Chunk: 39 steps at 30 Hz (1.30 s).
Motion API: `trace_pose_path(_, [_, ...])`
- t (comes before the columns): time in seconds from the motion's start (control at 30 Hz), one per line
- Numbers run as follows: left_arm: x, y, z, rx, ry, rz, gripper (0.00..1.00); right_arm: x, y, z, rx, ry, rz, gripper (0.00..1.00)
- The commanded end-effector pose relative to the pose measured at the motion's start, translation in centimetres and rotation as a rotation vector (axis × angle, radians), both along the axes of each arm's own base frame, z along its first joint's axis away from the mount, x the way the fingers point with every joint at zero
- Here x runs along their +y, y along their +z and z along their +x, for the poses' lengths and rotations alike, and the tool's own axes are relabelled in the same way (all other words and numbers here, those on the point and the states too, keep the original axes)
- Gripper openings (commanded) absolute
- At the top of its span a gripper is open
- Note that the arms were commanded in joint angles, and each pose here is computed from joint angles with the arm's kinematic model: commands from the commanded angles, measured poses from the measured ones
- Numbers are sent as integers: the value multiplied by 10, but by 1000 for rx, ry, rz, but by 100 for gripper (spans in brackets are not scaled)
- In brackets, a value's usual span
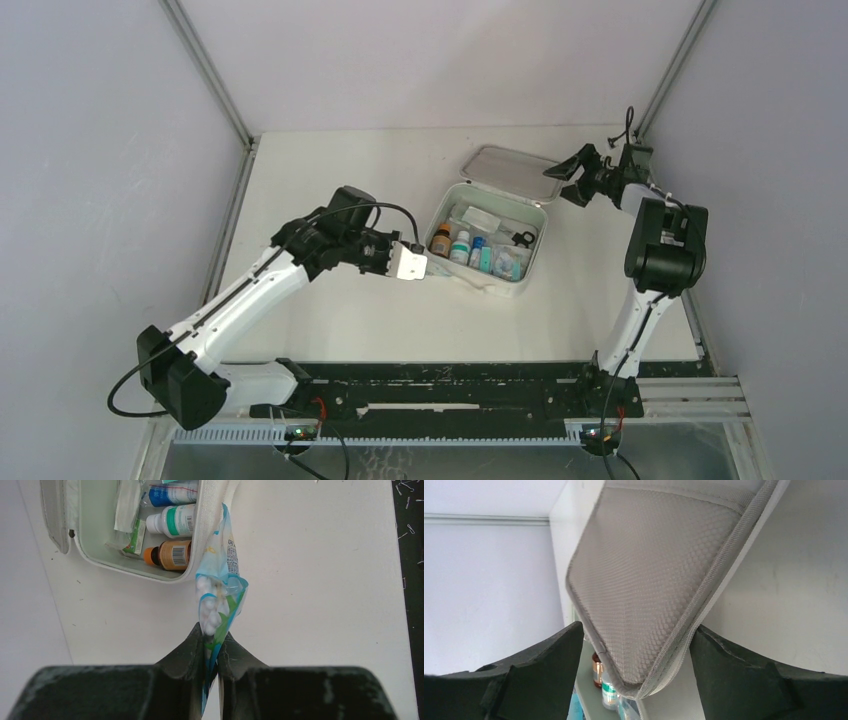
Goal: Organize the medicine kit
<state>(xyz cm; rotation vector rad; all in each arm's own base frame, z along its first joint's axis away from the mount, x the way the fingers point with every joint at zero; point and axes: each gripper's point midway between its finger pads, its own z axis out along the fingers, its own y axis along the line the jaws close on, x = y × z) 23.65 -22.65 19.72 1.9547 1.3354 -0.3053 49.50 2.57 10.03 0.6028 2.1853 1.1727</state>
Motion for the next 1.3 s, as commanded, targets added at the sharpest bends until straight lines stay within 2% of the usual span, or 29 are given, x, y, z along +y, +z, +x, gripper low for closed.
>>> trace_pose_path(0.0, [-4, 28, 13, -65, 8, -42, 15, 3, 47, 19, -162, 62, 72, 75])
trace_pose_path(0.4, [2, 32, 18, -69, 29, -56, 15, 16, 92, -1, -343, 172, 64, 69])
trace_pose_path(0.77, [4, 34, 18, -79, 29, -59, 14, 20, 123, -4, -549, 272, -27, 67])
trace_pose_path(1.27, [8, 35, 20, -91, 34, -43, 14, 31, 162, 4, -741, 386, -160, 66])
